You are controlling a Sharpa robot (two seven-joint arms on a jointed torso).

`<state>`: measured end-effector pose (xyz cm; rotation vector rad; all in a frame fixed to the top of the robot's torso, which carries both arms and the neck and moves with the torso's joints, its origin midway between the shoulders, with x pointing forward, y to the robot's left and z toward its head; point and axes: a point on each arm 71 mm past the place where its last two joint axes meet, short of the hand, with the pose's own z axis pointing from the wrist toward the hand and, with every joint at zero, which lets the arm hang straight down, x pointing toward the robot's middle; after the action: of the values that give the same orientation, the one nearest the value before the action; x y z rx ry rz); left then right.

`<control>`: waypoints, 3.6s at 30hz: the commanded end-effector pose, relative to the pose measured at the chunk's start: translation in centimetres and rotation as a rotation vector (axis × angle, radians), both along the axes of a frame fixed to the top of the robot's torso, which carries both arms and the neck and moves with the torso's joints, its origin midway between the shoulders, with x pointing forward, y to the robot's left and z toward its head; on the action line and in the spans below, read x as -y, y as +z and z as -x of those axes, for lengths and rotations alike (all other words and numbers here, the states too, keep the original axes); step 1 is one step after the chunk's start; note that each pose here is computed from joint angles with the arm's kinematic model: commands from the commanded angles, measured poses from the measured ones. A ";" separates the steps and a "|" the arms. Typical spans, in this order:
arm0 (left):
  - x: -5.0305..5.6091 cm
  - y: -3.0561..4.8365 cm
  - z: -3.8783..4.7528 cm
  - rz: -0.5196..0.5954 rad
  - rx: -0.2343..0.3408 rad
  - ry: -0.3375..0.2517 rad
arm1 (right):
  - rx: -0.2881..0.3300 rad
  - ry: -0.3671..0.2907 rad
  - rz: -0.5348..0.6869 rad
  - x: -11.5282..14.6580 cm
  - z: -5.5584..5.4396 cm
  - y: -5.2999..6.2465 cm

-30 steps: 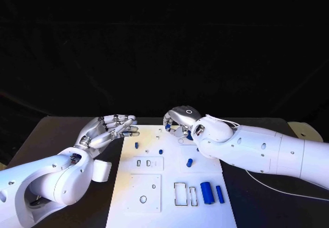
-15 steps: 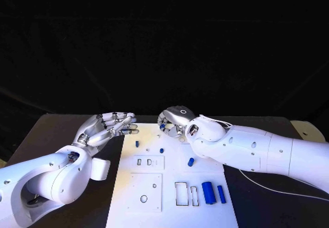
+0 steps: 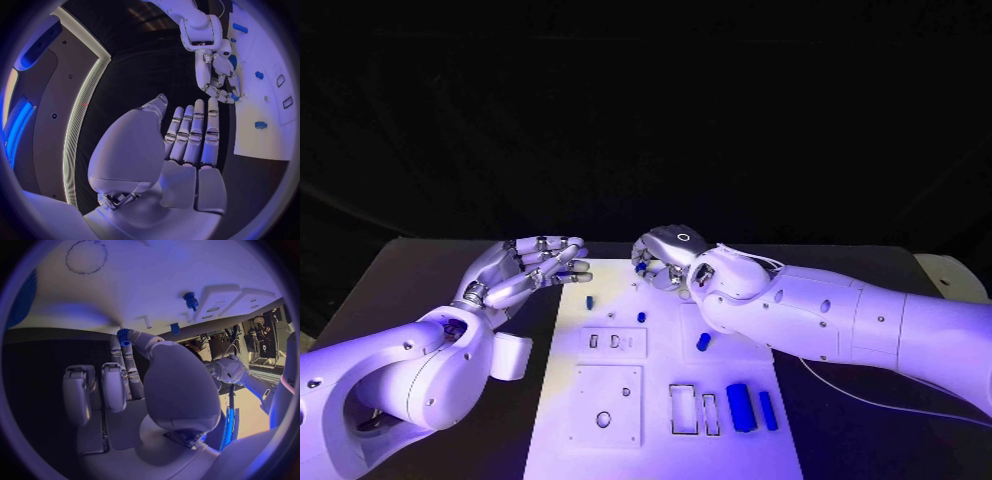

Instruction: Assemble the parts on the task board

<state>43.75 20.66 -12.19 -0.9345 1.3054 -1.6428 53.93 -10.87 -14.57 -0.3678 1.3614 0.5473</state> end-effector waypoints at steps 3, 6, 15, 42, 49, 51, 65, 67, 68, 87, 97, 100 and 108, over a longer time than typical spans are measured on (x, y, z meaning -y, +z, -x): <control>0.3 0.18 0.11 0.012 0.004 -0.026 | 0.018 -0.013 0.017 0.1 -0.1 -0.1; 0.3 0.19 0.11 0.012 0.004 -0.027 | 0.019 -0.016 0.021 0.1 -0.1 -0.1; 0.3 0.20 0.12 0.013 0.003 -0.030 | -0.001 -0.010 0.044 -0.3 -0.2 -0.3; -0.5 0.19 0.13 0.007 0.001 -0.017 | -0.116 -0.121 -0.110 9.5 3.1 1.7; -0.7 0.19 0.13 0.006 0.000 -0.015 | -0.243 -0.185 -0.113 12.7 3.5 1.3; -0.7 0.18 0.13 0.006 -0.001 -0.015 | -0.264 -0.195 -0.104 13.2 3.4 1.1; -0.7 0.14 0.05 0.005 -0.003 -0.016 | -0.309 -0.226 -0.067 13.2 2.2 0.3; -0.7 0.14 0.04 0.005 -0.003 -0.016 | -0.311 -0.229 -0.066 13.2 2.1 0.2; -0.7 0.13 0.03 0.005 -0.003 -0.015 | -0.312 -0.231 -0.066 13.2 2.0 0.1; -0.8 0.11 0.02 0.004 -0.005 -0.014 | -0.349 -0.252 -0.049 13.0 1.2 -0.8; -0.8 0.10 0.02 0.003 -0.006 -0.015 | -0.365 -0.263 -0.030 13.2 1.1 -1.2; -0.8 0.09 0.02 0.003 -0.007 -0.015 | -0.363 -0.262 -0.024 13.2 1.1 -1.2; -0.9 0.08 0.00 0.002 -0.008 -0.014 | -0.319 -0.235 0.001 12.8 1.4 -1.1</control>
<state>43.80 21.68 -12.23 -0.9433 1.3147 -1.6310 52.75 -23.82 -14.98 -0.0702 1.6647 0.4511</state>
